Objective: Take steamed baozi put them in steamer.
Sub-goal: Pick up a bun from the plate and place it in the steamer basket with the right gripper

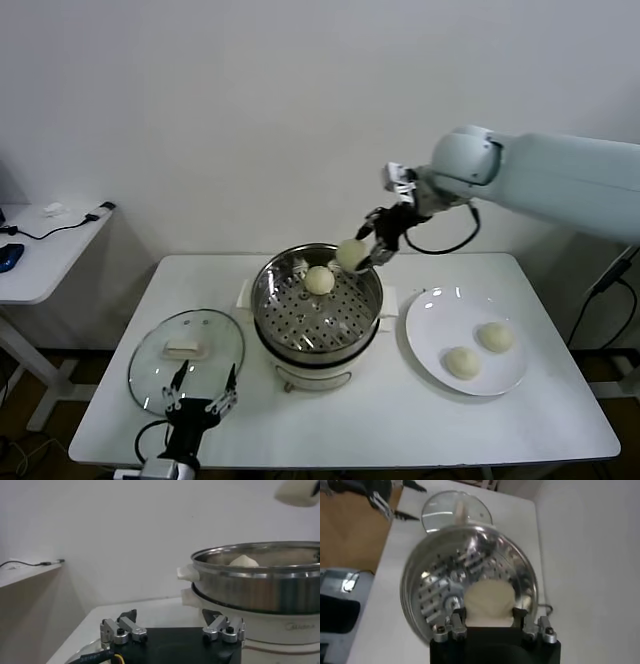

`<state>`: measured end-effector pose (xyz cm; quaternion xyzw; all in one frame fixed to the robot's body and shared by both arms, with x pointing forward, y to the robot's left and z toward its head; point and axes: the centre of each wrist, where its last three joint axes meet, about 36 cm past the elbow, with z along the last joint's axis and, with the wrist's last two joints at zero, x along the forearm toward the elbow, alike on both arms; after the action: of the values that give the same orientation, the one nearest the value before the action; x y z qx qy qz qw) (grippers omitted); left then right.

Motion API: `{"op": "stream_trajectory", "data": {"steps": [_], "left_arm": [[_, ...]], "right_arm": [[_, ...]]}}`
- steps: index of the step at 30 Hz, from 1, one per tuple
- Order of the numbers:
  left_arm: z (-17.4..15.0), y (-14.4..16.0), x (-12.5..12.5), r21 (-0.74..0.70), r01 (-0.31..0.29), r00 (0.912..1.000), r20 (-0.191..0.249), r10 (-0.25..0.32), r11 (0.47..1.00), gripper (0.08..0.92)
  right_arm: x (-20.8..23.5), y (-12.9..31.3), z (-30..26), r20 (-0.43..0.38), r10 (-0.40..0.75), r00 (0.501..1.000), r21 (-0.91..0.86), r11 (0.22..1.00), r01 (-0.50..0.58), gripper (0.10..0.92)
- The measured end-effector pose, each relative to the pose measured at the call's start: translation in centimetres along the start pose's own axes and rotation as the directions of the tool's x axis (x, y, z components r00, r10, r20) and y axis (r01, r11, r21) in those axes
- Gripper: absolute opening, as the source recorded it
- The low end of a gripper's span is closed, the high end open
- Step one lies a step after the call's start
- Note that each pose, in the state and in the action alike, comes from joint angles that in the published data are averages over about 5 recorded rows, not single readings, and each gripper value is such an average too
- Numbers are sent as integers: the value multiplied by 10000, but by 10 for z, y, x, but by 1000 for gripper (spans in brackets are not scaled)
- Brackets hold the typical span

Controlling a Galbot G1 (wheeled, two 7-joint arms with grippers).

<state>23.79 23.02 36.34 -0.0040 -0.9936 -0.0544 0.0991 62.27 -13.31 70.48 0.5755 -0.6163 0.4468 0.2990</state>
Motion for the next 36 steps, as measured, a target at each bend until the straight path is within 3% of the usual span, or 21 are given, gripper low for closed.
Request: {"op": "stream_trajectory", "data": {"steps": [10, 26, 36], "left_arm": [[-1, 0, -1, -30, -38, 10000, 20, 38, 10000, 823], [3, 2, -5, -41, -33, 10000, -37, 32, 10000, 823], [2, 2, -5, -54, -34, 10000, -19, 34, 10000, 823]], "right_arm": [[-78, 4, -55, -869, -135, 9961, 238, 9996, 157, 628], [-167, 7, -70, -1685, 123, 9856, 409, 9991, -55, 632], [-171, 6, -70, -1660, 196, 9859, 740, 9972, -73, 815]]}}
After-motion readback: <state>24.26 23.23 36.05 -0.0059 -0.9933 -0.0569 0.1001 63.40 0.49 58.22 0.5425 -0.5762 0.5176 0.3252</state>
